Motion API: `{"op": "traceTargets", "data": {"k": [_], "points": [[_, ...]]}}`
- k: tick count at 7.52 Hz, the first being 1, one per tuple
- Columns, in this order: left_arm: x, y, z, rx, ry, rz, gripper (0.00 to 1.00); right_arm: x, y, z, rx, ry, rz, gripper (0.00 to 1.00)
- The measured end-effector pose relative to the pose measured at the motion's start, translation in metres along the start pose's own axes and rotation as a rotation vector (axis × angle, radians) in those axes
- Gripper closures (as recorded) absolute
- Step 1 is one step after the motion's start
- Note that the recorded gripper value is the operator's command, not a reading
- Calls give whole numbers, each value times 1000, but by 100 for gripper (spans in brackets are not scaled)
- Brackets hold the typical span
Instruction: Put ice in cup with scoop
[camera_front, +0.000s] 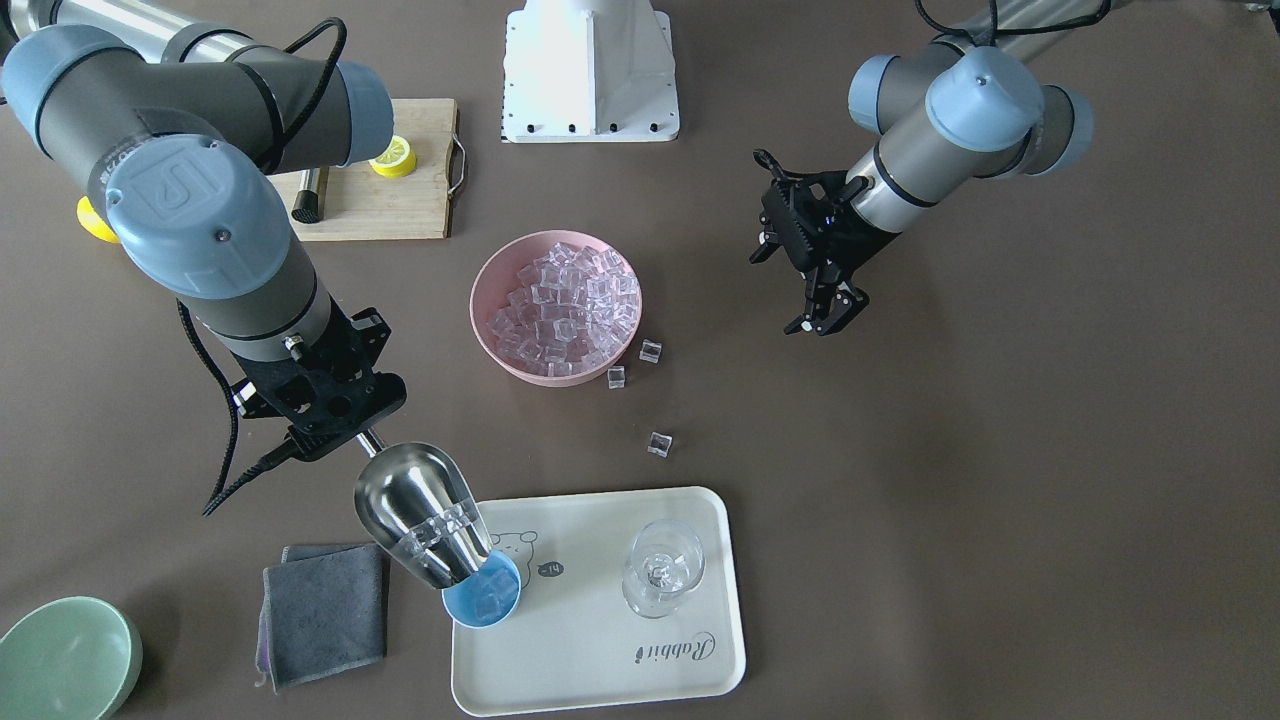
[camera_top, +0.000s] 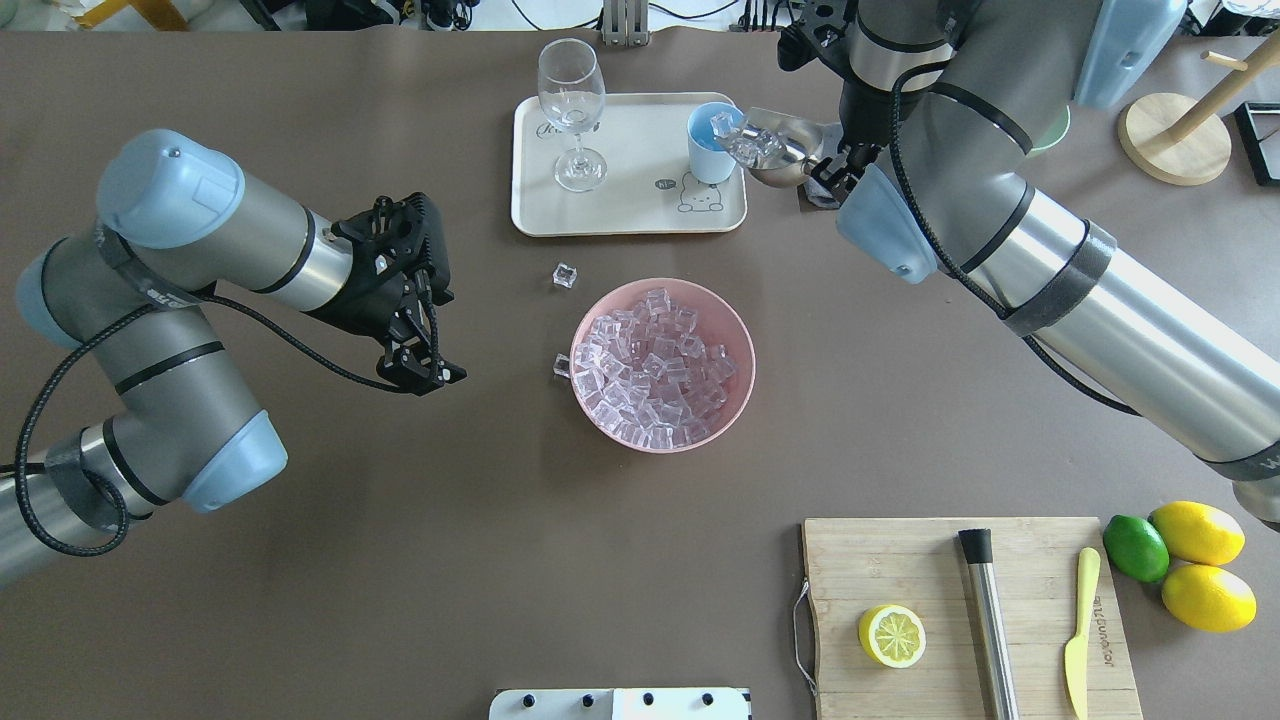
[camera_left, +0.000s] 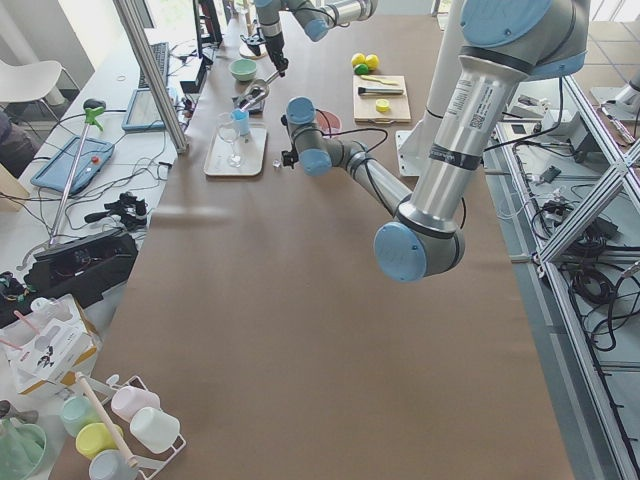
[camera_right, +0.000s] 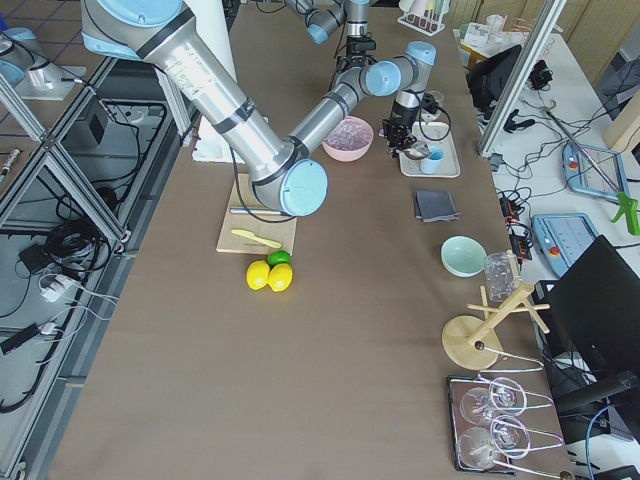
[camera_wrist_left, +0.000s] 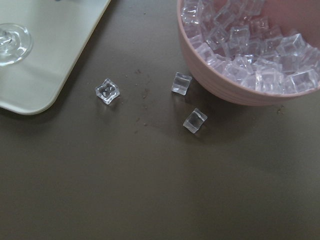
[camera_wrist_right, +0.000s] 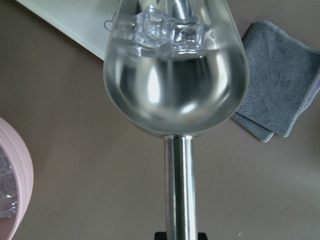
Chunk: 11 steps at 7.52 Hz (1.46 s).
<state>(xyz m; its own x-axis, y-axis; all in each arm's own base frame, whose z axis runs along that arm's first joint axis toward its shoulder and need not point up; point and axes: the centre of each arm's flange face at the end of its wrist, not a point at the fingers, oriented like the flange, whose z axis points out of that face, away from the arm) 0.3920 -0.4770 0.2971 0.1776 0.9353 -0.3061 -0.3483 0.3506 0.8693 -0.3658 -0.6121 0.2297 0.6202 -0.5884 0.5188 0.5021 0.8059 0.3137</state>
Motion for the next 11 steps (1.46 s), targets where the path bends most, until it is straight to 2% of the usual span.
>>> {"op": "traceTargets", "data": {"k": [2,4,5,7,9,11], "points": [[-24,38,-22,-29,14,-111,1,0,-13,-5,-39,10,-16,100],[-43,74,-54,-29,17,-351,1,-3,-21,-15,-99,14,-64,100],[-61,89,-72,-27,5,-452,1,-1,-23,-25,-127,15,-82,100],[-91,106,-107,-13,-30,-560,1,17,-29,-39,-154,18,-82,100],[-144,144,-184,4,-156,-741,1,26,-41,-48,-165,21,-70,100],[-176,219,-262,24,-277,-926,1,19,-51,-55,-180,22,-61,100]]}}
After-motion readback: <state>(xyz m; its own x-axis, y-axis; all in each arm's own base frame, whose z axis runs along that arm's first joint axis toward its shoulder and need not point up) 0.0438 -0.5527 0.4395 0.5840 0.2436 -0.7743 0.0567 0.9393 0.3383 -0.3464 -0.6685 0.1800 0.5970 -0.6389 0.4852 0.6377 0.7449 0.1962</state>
